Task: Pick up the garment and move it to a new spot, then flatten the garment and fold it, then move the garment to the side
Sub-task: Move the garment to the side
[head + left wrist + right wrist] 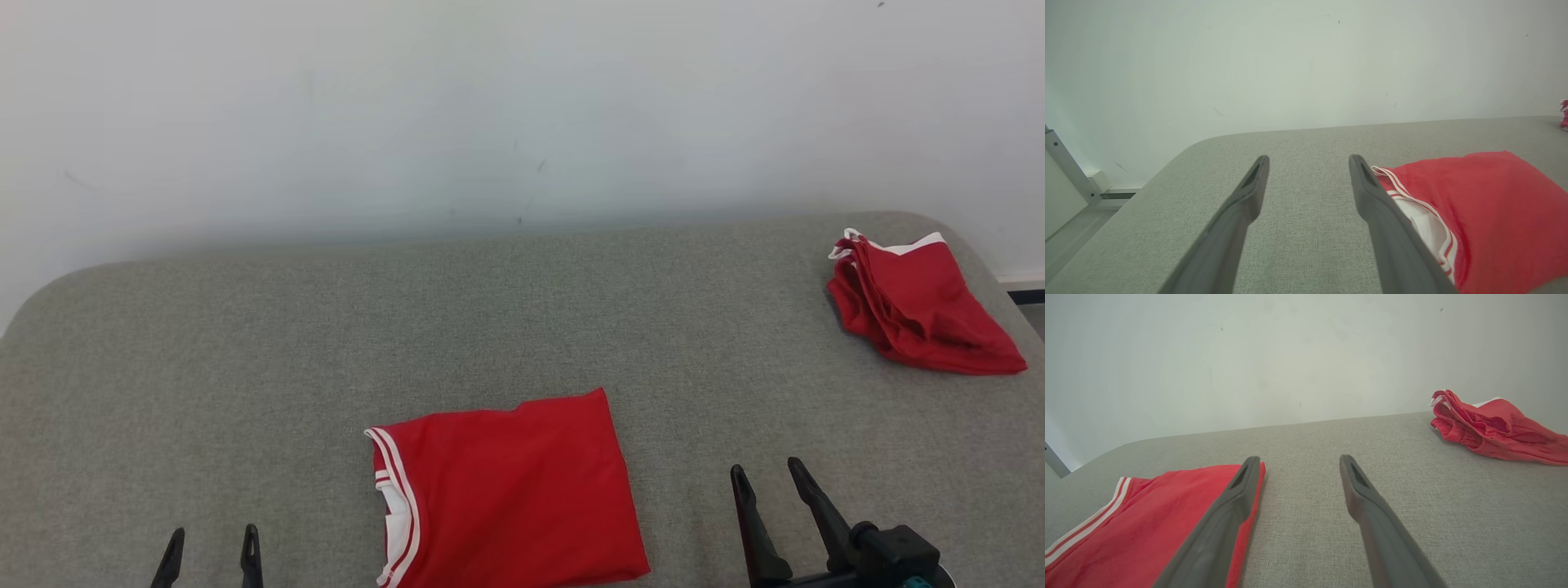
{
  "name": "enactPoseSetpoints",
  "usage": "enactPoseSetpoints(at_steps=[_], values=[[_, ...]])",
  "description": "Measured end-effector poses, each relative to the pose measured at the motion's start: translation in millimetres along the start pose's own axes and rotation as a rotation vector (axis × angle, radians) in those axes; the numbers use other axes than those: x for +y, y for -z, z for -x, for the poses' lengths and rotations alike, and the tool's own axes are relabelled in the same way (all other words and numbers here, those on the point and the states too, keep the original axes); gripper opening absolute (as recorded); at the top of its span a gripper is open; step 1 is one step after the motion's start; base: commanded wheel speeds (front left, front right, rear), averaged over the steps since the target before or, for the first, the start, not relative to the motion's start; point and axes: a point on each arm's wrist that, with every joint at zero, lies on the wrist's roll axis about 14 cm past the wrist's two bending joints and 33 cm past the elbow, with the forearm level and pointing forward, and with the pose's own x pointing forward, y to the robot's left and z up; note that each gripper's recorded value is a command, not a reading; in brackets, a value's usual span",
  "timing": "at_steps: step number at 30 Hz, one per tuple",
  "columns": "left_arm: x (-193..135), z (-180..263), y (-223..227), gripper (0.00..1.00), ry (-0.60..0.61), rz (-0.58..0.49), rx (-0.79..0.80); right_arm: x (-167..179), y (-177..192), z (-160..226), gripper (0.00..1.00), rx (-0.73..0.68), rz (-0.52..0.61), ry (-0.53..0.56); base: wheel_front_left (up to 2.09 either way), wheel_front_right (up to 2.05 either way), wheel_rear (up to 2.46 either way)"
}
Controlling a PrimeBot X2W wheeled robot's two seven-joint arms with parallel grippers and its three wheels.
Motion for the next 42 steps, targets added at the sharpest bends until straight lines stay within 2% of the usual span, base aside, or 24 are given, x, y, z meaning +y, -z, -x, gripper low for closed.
enactPoseSetpoints(at_steps=[13, 25, 33, 42], values=[[8, 6, 3, 1.0, -0.029, -0.001, 0.012, 11, 3, -8, 1.0, 0.011, 0.002, -0.039, 0.0, 0.0, 0.0], [14, 10, 6, 1.0, -0.073, 0.001, 0.022, 47, -23, -74, 1.0, -0.04, 0.105, -0.192, 0.0, 0.0, 0.0], [15, 10, 11, 1.0, -0.096, 0.008, 0.039, 59, 5, -111, 1.0, 0.11, 0.142, -0.236, 0.0, 0.0, 0.0], [21, 3, 18, 1.0, -0.128, 0.01, 0.061, 61, 76, -113, 1.0, 0.366, 0.103, -0.243, 0.0, 0.0, 0.0]])
